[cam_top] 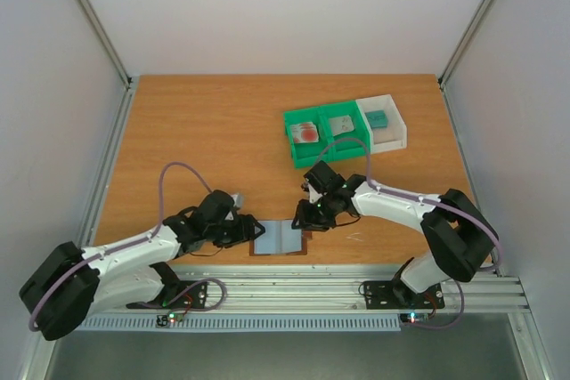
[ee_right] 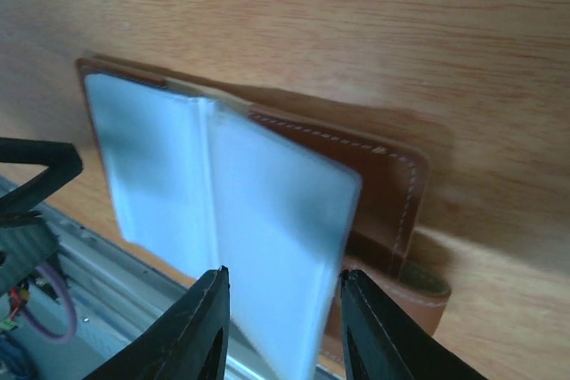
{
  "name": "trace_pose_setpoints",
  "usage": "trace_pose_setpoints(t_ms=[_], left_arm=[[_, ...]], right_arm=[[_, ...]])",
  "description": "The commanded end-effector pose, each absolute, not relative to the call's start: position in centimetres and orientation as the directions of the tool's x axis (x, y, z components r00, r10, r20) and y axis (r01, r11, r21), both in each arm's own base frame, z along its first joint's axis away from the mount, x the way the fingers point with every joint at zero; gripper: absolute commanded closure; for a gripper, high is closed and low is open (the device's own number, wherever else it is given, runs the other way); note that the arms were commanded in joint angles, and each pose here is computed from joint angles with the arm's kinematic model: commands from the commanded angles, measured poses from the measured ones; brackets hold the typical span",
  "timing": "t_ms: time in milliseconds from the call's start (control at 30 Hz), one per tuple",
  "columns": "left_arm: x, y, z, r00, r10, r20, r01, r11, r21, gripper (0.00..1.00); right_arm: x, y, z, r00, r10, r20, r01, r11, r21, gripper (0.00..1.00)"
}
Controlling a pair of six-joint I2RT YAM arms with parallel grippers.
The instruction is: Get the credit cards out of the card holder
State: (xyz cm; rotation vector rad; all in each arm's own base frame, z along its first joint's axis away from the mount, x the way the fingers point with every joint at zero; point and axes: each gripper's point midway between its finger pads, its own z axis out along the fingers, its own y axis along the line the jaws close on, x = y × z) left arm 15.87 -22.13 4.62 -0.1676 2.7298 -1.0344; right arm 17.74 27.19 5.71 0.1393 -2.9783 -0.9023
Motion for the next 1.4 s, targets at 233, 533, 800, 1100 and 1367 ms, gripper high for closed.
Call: trace_pose_setpoints(t_ms=[233, 533, 800, 1100, 1367], left_arm=[[17.2, -24.0, 4.4, -0.965, -0.208, -0.16, -0.028, 0.688, -0.725, 0.49], [17.3, -25.3, 5.2, -0.97, -0.21, -0.124, -0.036, 0.626, -0.779, 0.87], [17.5, -26.1, 7.4, -0.964, -0.229, -0.133, -0.014, 0.546, -0.838, 1.0], [18.4, -23.5, 5.1, -0.947, -0.284, -0.149, -0.086, 0.672, -0.735, 0.98], [19.3, -20.9, 4.0, -0.936, -0.288, -0.203, -0.106, 0.78, -0.617, 0.91]], right_arm=[[17.6, 26.8, 2.5, -0.995, -0.098, 0.006, -0.081, 0.855, 0.512, 0.77], [17.4, 26.4, 1.2, -0.996, -0.087, 0.013, -0.068, 0.862, 0.503, 0.91], [17.6, 26.1, -0.2, -0.999, -0.047, -0.001, -0.041, 0.862, 0.506, 0.96], [19.8, 26.7, 0.6, -0.996, -0.021, -0.091, -0.064, 0.863, 0.501, 0.94], [22.9, 26.6, 1.8, -0.976, -0.029, -0.214, -0.12, 0.895, 0.429, 0.95]])
